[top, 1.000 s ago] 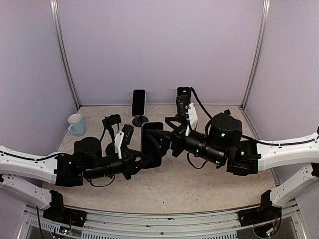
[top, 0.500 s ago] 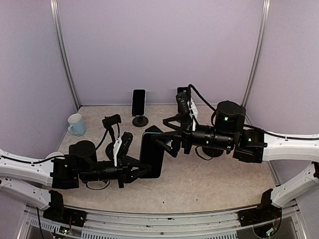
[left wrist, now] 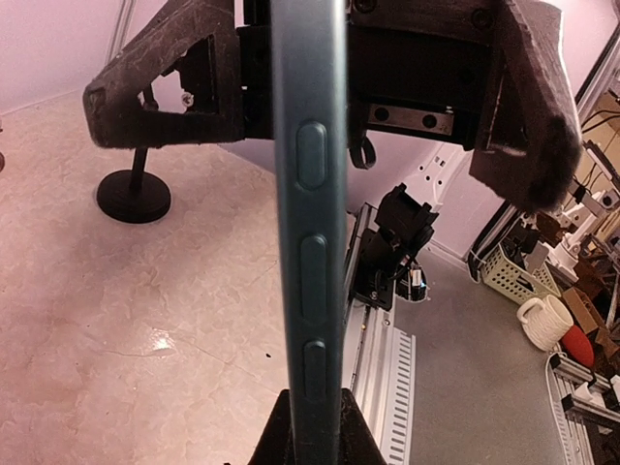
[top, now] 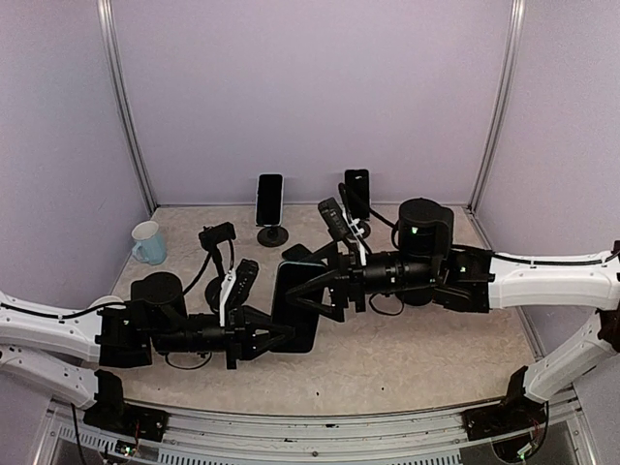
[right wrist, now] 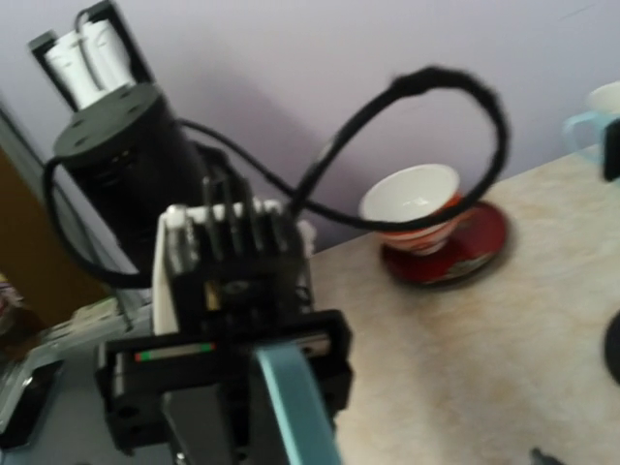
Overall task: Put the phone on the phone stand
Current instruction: Pass from the left arm to the right
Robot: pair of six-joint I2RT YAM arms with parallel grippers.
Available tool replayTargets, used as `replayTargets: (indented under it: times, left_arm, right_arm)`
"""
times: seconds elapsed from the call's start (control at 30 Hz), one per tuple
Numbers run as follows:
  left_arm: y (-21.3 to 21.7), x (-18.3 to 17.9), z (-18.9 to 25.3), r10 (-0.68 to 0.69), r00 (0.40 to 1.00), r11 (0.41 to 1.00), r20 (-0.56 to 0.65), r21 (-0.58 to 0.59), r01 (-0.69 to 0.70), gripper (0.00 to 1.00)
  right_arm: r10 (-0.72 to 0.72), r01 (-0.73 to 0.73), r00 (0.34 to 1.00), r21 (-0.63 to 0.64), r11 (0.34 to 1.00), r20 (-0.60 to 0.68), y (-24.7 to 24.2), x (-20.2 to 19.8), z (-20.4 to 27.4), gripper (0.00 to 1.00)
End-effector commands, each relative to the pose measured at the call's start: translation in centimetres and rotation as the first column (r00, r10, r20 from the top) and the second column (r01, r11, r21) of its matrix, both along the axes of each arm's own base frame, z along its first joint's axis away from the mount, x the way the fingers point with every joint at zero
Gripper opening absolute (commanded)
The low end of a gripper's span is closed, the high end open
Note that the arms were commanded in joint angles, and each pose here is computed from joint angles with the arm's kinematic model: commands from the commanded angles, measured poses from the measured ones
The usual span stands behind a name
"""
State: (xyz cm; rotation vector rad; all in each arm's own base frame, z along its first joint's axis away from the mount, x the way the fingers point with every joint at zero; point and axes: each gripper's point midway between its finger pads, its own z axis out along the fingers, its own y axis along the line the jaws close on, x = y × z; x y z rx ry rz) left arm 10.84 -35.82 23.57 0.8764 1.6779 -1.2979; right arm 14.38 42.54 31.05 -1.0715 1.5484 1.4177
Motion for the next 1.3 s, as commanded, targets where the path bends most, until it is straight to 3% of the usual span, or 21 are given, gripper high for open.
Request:
replayTargets:
  times: [0.0,0.23,0.6,0.73,0.97,1.13,1.27]
  left_arm:
    - [-0.5,-0.4,2.4,-0.033,0.998,0.996,0.05,-0.085,0.037,0.0]
    - [-0.7,-0.5,2.1,-0.041,0.998,0.995,0.041,-0.084,0.045,0.0]
    - [-1.3,-0.6,1.8,-0.063,0.997,0.996,0.033,-0.066,0.065,0.0]
    - [-1.1,-0.5,1.7,-0.05,0.998,0.996,0.03,-0.069,0.052,0.0]
    - [-0.9,-0.1,1.6,-0.028,0.999,0.997,0.026,-0.074,0.03,0.0]
    - [-0.6,0.0,1.8,-0.011,1.0,0.996,0.023,-0.093,0.013,0.0]
    - [-0.5,0.0,1.9,-0.007,1.0,0.995,0.023,-0.098,0.01,0.0]
  right_arm:
    - [0.106,-0.104,0.994,0.066,0.992,-0.016,0.8,-1.2,1.7,0.92]
    - [0.199,-0.194,0.979,0.096,0.976,-0.048,1.5,-2.2,1.9,0.82]
    - [0.217,-0.212,0.975,0.089,0.973,-0.047,1.9,-2.3,1.8,0.7]
    - [0.223,-0.218,0.974,0.099,0.971,-0.04,1.8,-2.4,2.2,0.6]
    - [0.238,-0.233,0.971,0.114,0.966,-0.033,2.0,-2.5,2.4,0.31]
    - [0.244,-0.239,0.969,0.132,0.962,-0.024,2.2,-2.5,2.9,0.34]
    - [0.249,-0.244,0.968,0.135,0.96,-0.025,2.5,-2.4,3.0,0.22]
